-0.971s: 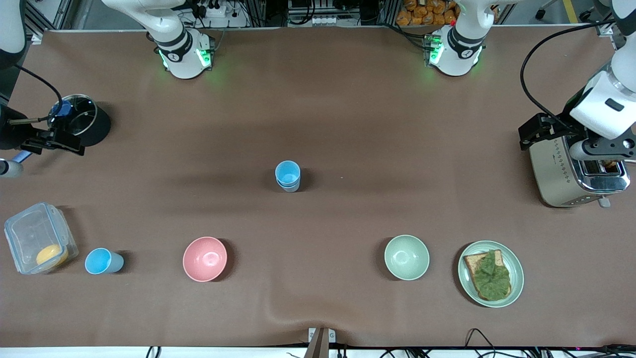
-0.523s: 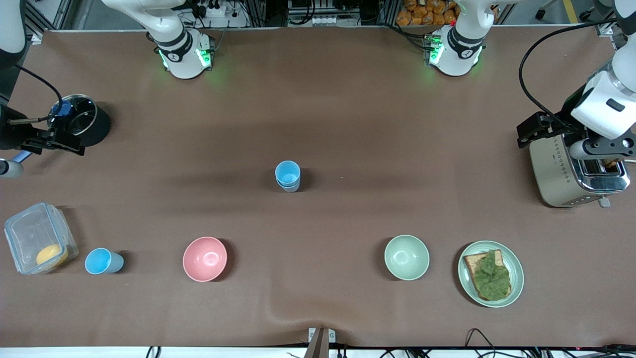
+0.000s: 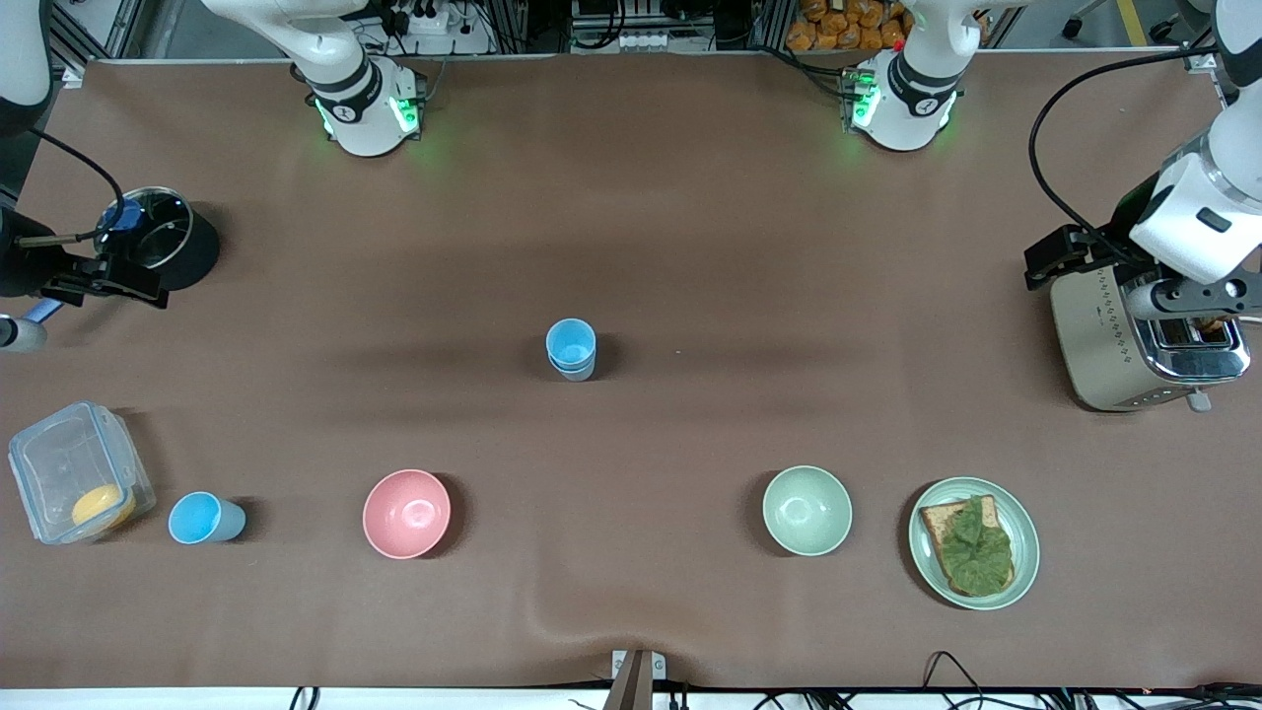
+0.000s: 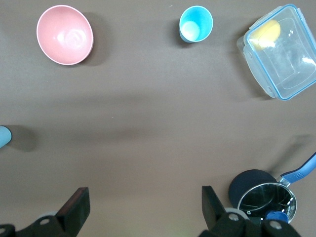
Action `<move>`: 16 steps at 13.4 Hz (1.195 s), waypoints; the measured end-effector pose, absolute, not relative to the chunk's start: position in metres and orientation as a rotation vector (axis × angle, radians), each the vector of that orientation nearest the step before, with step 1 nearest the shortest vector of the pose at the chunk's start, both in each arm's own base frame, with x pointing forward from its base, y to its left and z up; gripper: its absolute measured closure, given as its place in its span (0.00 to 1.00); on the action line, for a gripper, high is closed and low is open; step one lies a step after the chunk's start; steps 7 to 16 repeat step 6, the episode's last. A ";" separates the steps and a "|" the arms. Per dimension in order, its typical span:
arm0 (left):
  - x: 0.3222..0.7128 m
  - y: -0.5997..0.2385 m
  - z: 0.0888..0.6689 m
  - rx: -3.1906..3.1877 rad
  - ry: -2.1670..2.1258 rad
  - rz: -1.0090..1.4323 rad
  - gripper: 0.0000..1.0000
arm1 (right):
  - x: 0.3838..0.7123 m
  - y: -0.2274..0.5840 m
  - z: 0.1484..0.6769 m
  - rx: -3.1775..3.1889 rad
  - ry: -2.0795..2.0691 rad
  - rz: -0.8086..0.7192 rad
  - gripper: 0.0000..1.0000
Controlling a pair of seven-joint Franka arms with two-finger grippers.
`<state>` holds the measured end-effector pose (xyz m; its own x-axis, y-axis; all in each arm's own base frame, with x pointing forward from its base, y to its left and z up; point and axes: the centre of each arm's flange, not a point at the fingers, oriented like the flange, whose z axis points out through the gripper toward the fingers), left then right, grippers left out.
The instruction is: Stack blue cups with both arms
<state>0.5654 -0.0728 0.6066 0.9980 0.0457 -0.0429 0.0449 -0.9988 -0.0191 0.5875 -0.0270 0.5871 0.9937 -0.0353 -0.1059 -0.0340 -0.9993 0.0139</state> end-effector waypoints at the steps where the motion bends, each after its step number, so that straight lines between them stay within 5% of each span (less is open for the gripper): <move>1: 0.561 -0.073 0.607 -3.121 -0.072 0.065 0.00 | 0.587 -0.027 0.587 3.125 -0.054 -0.167 0.00; 16: 0.556 -0.066 0.619 -3.118 -0.151 0.022 0.00 | 0.587 -0.027 0.587 3.125 -0.054 -0.167 0.00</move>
